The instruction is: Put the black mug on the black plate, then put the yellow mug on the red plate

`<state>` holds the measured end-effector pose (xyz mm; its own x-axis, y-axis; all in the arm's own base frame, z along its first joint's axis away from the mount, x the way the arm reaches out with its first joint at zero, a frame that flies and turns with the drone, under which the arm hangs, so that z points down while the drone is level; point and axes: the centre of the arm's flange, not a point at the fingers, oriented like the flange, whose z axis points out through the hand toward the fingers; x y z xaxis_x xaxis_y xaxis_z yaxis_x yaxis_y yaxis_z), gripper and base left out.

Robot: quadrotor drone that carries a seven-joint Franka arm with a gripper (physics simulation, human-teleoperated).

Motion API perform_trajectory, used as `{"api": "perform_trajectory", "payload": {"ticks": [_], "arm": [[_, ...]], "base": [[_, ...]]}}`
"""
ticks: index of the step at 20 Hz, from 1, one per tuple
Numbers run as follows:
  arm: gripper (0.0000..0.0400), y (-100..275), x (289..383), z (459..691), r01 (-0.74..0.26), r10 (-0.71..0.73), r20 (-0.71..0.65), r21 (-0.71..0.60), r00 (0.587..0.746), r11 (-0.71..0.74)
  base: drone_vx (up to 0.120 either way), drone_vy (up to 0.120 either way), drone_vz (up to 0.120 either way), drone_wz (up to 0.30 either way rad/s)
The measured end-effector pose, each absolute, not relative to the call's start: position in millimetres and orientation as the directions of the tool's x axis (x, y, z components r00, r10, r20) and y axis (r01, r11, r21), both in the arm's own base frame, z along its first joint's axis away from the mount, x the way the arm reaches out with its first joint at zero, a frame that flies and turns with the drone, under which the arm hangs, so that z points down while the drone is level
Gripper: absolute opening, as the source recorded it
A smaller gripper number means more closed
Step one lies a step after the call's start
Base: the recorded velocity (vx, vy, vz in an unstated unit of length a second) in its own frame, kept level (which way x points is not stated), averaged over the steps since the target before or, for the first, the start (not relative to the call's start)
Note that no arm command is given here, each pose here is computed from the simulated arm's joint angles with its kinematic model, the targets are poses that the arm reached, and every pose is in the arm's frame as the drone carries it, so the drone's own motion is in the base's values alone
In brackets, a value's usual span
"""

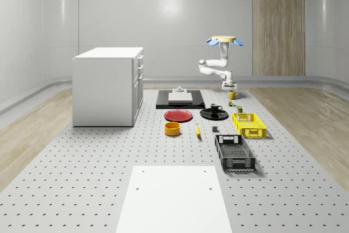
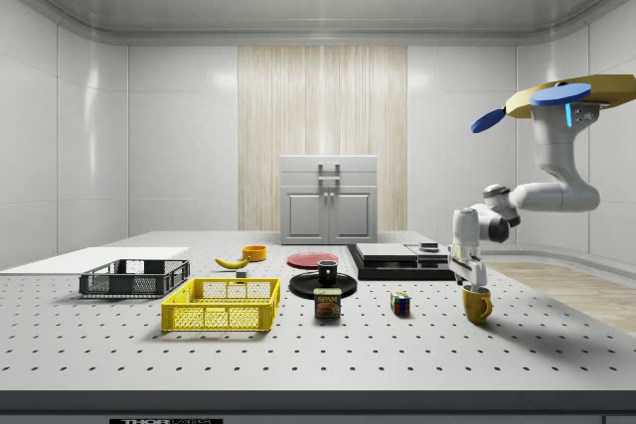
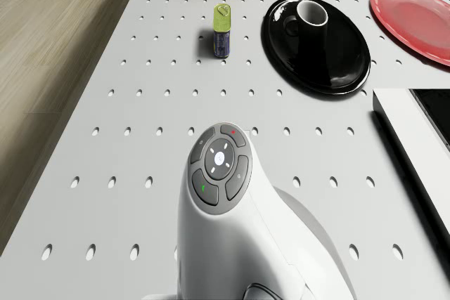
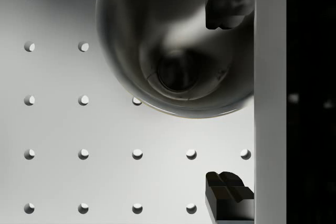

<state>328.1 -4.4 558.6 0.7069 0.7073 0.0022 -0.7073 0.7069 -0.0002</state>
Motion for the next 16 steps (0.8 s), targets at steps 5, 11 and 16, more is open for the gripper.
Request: {"api": "perform_trajectory", "payload": {"ticks": [5, 11, 16], "arm": [[0.04, -4.1, 325.2, 558.7, -0.707, 0.707, 0.002, 0.0, 0.707, 0.707], [0.04, -4.0, 320.4, 558.7, -0.707, 0.707, 0.002, 0.0, 0.707, 0.707], [0.0247, -4.0, 319.3, 558.7, -0.707, 0.707, 0.002, 0.0, 0.707, 0.707]], "base": [[0.0, 0.0, 0.0, 0.0], [0.0, 0.0, 0.0, 0.0], [0.0, 0.0, 0.0, 0.0]]}}
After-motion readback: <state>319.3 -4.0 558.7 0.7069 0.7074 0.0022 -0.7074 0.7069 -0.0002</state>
